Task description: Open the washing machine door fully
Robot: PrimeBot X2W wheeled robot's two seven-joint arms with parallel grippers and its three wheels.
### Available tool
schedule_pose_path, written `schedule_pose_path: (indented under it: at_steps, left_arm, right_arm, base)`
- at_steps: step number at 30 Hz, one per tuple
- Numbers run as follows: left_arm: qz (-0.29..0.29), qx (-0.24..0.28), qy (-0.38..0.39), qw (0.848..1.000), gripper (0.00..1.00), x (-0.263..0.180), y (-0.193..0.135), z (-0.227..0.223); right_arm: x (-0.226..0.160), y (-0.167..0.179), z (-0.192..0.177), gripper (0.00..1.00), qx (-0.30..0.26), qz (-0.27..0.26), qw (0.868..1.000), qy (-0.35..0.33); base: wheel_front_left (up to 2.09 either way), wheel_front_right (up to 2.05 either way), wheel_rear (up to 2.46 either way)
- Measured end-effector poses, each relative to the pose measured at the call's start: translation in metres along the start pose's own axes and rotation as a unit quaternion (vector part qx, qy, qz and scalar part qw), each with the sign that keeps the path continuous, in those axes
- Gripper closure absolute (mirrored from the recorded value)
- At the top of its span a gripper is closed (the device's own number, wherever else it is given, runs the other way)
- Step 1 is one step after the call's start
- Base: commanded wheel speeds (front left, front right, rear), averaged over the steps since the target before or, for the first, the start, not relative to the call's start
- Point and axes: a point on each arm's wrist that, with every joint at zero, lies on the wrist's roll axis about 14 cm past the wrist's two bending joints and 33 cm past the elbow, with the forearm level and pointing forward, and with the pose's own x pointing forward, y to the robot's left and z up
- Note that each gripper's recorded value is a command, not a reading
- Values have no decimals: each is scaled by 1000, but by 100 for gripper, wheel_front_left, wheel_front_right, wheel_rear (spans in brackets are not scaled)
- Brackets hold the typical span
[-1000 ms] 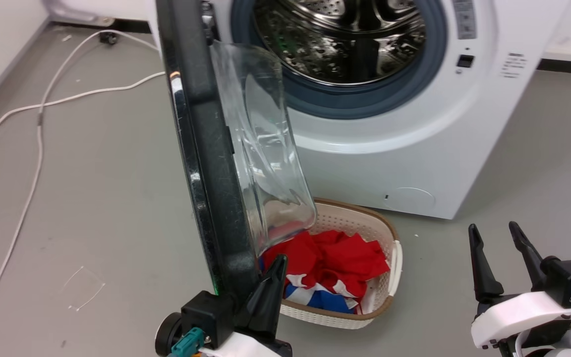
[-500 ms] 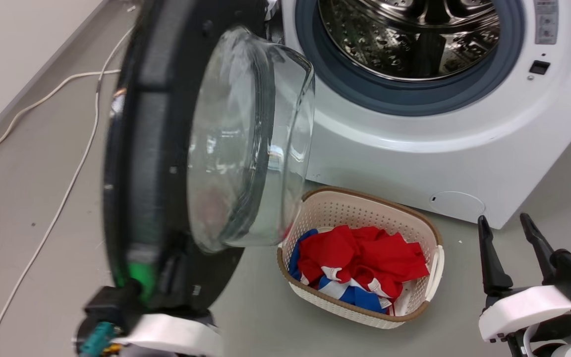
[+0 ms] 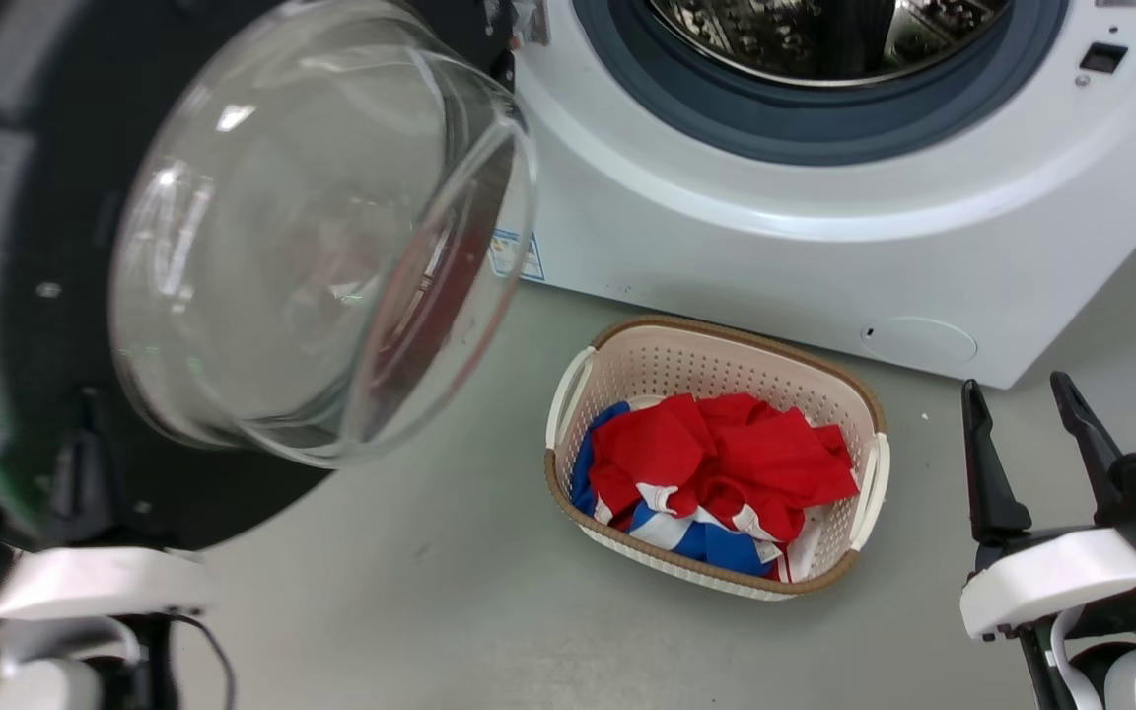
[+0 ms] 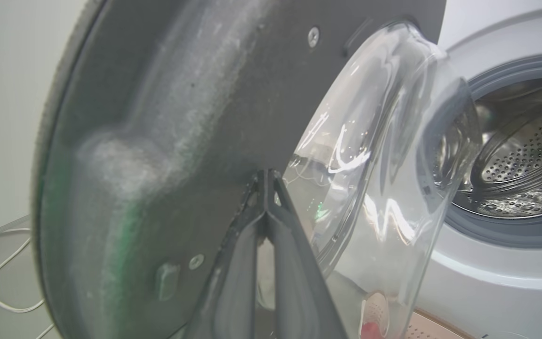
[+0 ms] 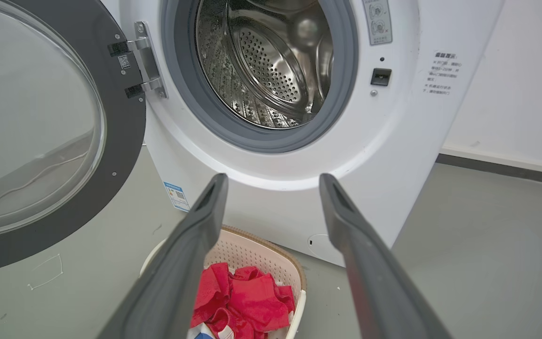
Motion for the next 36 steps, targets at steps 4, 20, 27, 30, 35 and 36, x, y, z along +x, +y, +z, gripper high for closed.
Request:
schedule_pose_path:
  at_steps: [4,20,27,30,35,36]
  left_arm:
    - [15,12,-2,1000,100,16,21,2]
    - [62,45,-9,997,100,63,81,11]
    - [49,56,-19,997,100,62,77,18]
    - [31,58,-16,998,100,51,66,12]
    - [-1,48,-15,999,100,30,41,7]
    - [-9,45,-16,999,100,26,34,6]
  right_arm:
    - [4,-4,-5,0,1,-5,1000,5]
    - [5,-21,-16,0,6,-27,999,16]
    - [-1,-19,-11,0,7,-27,1000,9]
    - [-6,-18,-5,0,9,-28,1000,2]
    - [-20,-17,-1,0,10,-30,999,-2]
    - [-23,-17,0,0,10,-31,999,-2]
  base:
    - [0,0,0]
    - [0,0,0]
    - [0,0,0]
    - [0,0,0]
    - [0,0,0]
    - [0,0,0]
